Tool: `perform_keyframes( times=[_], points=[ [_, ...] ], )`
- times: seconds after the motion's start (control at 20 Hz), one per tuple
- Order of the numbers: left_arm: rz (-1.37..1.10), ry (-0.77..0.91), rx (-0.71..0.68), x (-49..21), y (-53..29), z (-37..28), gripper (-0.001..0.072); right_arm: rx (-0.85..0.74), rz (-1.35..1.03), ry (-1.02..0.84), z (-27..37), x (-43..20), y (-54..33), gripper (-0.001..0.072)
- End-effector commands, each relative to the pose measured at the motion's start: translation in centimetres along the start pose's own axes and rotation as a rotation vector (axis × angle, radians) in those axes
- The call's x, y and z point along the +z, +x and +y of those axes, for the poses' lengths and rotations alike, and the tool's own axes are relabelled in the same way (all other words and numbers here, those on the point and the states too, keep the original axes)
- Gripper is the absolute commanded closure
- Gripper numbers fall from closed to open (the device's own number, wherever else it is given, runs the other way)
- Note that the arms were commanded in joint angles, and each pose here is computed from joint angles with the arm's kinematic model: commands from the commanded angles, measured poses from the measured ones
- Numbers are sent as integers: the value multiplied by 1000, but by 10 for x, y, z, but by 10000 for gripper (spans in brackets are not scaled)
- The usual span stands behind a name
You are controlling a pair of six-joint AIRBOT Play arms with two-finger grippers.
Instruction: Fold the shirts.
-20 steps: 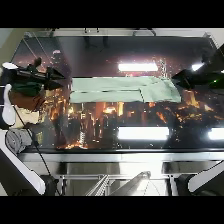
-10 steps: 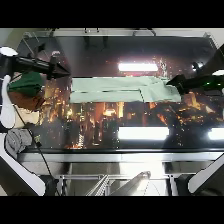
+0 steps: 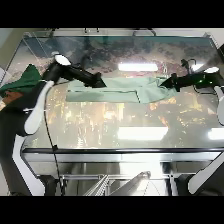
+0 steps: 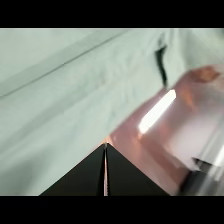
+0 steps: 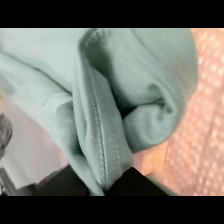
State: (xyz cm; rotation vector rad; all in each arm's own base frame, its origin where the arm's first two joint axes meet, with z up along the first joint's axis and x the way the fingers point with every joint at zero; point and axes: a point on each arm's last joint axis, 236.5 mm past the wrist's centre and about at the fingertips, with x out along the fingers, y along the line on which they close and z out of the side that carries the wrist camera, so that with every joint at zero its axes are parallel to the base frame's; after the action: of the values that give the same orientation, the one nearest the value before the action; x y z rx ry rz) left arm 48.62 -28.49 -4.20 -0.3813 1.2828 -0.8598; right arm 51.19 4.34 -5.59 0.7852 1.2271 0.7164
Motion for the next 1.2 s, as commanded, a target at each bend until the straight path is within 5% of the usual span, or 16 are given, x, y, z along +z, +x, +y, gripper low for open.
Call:
perform_keyframes(
  times=[0.0, 0.75, 0.95, 1.15],
  points=[
    [-6, 70, 83, -6, 57, -9, 689, 39, 89, 5, 21, -25, -32, 658],
    [119, 39, -42, -33, 143, -59, 690, -212, 98, -28, 45, -46, -102, 676],
    [-55, 127, -312, 18, 55, -164, 691, -228, 28, -179, 113, -28, -72, 683],
    [-194, 189, -309, 45, -94, -167, 691, -213, 46, -275, 170, -28, 25, 683]
  ],
)
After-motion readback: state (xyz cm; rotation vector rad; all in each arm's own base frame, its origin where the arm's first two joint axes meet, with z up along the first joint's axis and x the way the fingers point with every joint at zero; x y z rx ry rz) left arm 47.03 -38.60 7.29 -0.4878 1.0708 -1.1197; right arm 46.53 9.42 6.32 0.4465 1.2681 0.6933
